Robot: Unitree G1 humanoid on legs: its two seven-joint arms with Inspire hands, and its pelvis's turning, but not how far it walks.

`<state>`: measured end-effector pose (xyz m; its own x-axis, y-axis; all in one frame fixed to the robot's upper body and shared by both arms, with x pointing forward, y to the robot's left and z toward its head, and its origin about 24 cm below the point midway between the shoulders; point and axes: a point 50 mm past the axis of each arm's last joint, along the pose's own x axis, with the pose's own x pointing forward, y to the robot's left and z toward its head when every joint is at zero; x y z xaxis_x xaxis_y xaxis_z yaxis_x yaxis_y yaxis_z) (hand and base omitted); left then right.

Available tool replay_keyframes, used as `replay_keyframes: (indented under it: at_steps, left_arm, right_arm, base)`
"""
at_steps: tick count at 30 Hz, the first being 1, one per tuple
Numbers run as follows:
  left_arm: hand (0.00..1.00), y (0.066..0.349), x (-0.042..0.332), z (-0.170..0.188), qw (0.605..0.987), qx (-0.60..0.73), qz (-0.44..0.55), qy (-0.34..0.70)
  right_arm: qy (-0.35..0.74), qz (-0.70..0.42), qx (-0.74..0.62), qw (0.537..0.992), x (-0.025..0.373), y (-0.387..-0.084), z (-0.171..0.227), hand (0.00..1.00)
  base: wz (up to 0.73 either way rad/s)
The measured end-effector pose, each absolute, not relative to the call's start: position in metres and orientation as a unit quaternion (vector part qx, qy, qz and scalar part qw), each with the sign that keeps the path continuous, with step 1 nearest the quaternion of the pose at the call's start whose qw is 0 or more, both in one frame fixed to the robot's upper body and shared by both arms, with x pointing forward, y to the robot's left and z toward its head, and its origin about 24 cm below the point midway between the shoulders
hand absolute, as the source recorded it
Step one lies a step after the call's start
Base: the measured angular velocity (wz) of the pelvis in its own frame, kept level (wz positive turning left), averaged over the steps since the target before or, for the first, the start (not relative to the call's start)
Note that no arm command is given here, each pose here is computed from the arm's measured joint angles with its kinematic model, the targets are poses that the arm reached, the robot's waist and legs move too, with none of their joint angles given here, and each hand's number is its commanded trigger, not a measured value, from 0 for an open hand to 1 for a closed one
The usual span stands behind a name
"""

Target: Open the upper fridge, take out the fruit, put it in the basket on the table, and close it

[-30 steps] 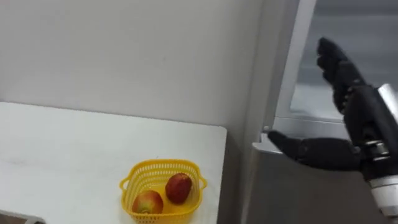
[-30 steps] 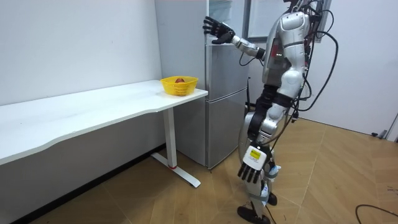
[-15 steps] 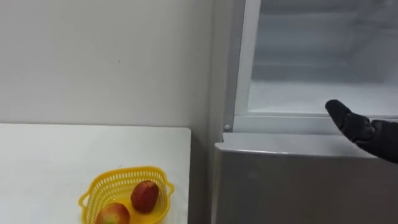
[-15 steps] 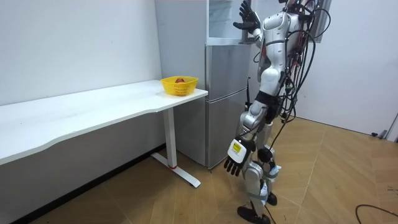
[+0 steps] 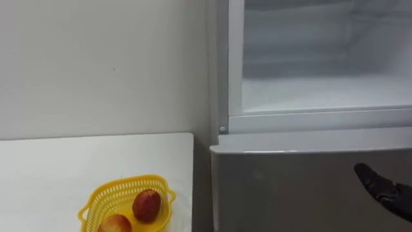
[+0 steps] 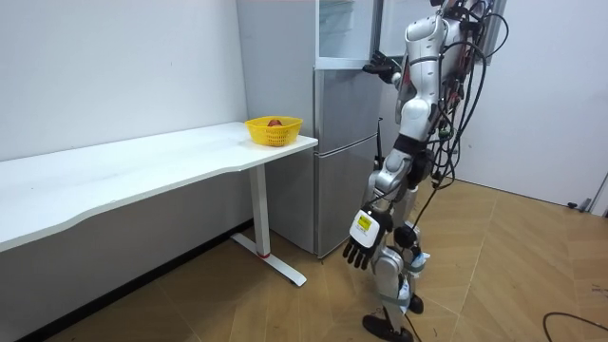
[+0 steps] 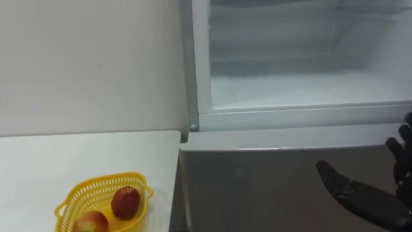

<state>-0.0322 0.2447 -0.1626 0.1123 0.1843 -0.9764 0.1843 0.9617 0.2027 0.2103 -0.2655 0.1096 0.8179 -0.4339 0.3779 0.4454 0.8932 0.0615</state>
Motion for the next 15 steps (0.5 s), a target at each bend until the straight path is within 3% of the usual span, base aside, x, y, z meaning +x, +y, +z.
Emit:
replay_keyframes:
  at_steps: [15]
  left_arm:
    - [0.0, 0.244, -0.033, -0.162, 0.735, 0.145, 0.01, 0.662]
  right_arm:
    - [-0.067, -0.392, 0.086, 0.914, 0.176, -0.292, 0.051, 0.0]
  base:
    - [-0.05]
